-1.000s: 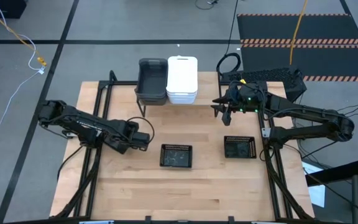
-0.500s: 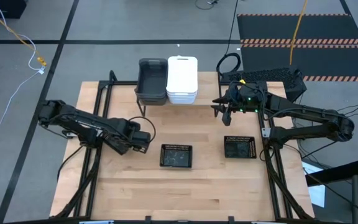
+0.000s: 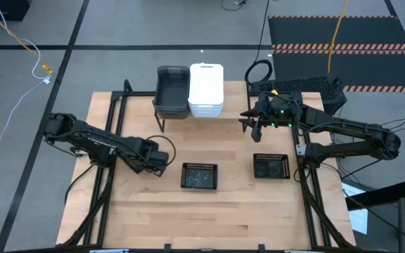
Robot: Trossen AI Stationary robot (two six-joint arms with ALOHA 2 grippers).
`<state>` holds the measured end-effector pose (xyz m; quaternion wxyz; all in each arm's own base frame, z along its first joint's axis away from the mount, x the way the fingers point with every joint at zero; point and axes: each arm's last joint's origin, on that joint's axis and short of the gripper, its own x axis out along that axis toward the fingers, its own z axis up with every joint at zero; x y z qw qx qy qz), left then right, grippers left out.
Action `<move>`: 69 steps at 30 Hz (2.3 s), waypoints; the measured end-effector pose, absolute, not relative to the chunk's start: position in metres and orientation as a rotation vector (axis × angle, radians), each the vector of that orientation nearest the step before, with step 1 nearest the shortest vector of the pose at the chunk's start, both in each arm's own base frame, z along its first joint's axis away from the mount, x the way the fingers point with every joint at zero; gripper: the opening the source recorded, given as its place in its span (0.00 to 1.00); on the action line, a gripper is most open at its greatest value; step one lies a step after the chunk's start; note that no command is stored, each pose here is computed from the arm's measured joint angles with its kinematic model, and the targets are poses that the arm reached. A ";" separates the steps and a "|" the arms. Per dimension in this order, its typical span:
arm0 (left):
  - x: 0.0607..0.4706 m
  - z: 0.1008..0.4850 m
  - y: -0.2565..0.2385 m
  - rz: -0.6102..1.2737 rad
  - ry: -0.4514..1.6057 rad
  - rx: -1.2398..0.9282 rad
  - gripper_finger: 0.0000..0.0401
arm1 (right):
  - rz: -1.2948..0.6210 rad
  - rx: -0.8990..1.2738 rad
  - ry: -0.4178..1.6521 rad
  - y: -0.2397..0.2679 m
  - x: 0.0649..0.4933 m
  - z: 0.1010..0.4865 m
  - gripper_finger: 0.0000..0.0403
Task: Stack baskets on shelf by color
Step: Put the left black bin on the shelf
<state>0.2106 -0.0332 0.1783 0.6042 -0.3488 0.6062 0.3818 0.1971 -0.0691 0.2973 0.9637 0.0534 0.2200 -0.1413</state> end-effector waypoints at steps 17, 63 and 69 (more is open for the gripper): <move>0.252 0.256 -0.049 0.115 1.357 -0.580 0.02 | -0.327 0.286 0.396 -0.068 0.195 0.301 0.28; 0.441 0.421 0.067 -0.115 0.377 0.051 0.02 | -0.717 0.539 0.461 -0.045 0.106 0.305 0.12; 0.465 0.392 0.098 0.099 0.378 0.075 0.02 | -0.717 0.537 0.466 -0.046 0.107 0.305 0.12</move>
